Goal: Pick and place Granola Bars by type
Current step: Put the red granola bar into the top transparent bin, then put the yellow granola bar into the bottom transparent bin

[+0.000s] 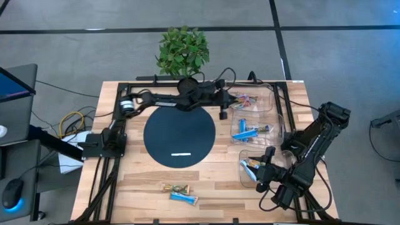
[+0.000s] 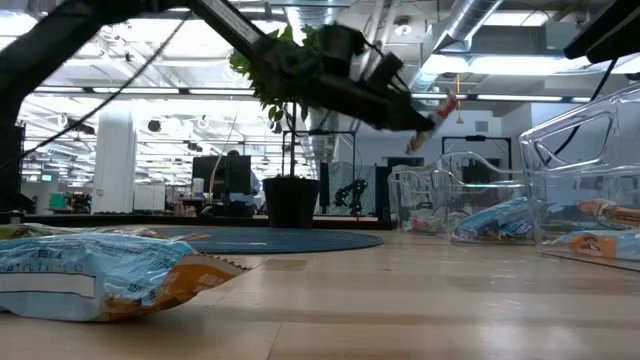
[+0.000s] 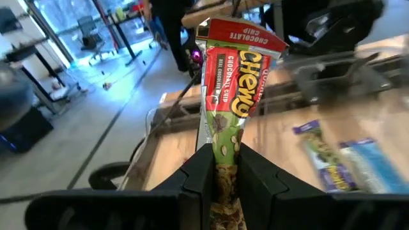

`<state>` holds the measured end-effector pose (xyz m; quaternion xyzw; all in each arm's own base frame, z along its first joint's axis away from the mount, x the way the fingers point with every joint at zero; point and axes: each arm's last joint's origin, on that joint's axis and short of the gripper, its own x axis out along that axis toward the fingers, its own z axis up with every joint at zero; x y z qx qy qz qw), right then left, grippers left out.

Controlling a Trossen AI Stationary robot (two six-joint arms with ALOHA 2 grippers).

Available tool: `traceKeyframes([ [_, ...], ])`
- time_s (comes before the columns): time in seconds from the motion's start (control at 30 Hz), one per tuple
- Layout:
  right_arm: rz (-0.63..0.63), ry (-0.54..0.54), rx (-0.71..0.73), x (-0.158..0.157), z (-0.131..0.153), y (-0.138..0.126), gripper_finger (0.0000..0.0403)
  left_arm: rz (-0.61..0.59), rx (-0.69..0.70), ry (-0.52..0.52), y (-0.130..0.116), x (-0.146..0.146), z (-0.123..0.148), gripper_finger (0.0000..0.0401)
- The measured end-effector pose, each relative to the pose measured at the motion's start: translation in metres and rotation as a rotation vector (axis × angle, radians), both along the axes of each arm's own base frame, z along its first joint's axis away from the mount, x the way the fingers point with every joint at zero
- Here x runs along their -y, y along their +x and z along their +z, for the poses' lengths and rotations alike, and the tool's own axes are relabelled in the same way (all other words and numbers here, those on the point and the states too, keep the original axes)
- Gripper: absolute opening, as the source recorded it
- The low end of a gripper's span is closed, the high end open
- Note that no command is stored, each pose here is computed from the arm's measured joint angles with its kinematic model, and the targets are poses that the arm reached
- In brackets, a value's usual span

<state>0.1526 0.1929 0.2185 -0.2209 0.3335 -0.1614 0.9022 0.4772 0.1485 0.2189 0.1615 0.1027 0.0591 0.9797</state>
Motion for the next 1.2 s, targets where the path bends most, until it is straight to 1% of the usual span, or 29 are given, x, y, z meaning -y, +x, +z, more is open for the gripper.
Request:
traceKeyframes([
  [0.1, 0.001, 0.01, -0.012, 0.0, 0.0, 0.0, 0.0169, 0.015, -0.013, -0.009, 0.013, -0.014, -0.008, 0.0053],
  [0.17, 0.001, 0.015, -0.016, -0.001, -0.001, 0.0, 0.0169, 0.031, -0.017, 0.009, 0.019, -0.022, -0.014, 0.0053],
  [0.3, 0.001, 0.022, -0.02, -0.001, -0.001, 0.0, 0.0169, 0.056, -0.034, -0.011, 0.025, -0.036, -0.027, 0.0053],
  [0.53, 0.002, 0.034, -0.028, -0.001, -0.001, 0.0, 0.0169, 0.083, -0.038, -0.07, 0.028, -0.042, -0.021, 0.0053],
  [0.73, 0.002, 0.034, -0.027, -0.001, -0.001, 0.0, 0.0169, 0.259, -0.058, -0.084, 0.027, -0.047, -0.017, 0.0057],
  [0.87, 0.002, 0.035, -0.027, -0.002, -0.001, 0.0, 0.0169, 0.276, -0.066, -0.089, 0.026, -0.049, -0.017, 0.0081],
  [1.07, 0.002, 0.036, -0.026, -0.002, -0.001, 0.0, 0.0169, 0.265, -0.068, -0.088, 0.027, -0.047, -0.018, 0.0139],
  [1.2, 0.002, 0.037, -0.026, -0.002, -0.001, 0.0, 0.0169, 0.264, -0.072, -0.075, 0.027, -0.048, -0.018, 0.017],
])
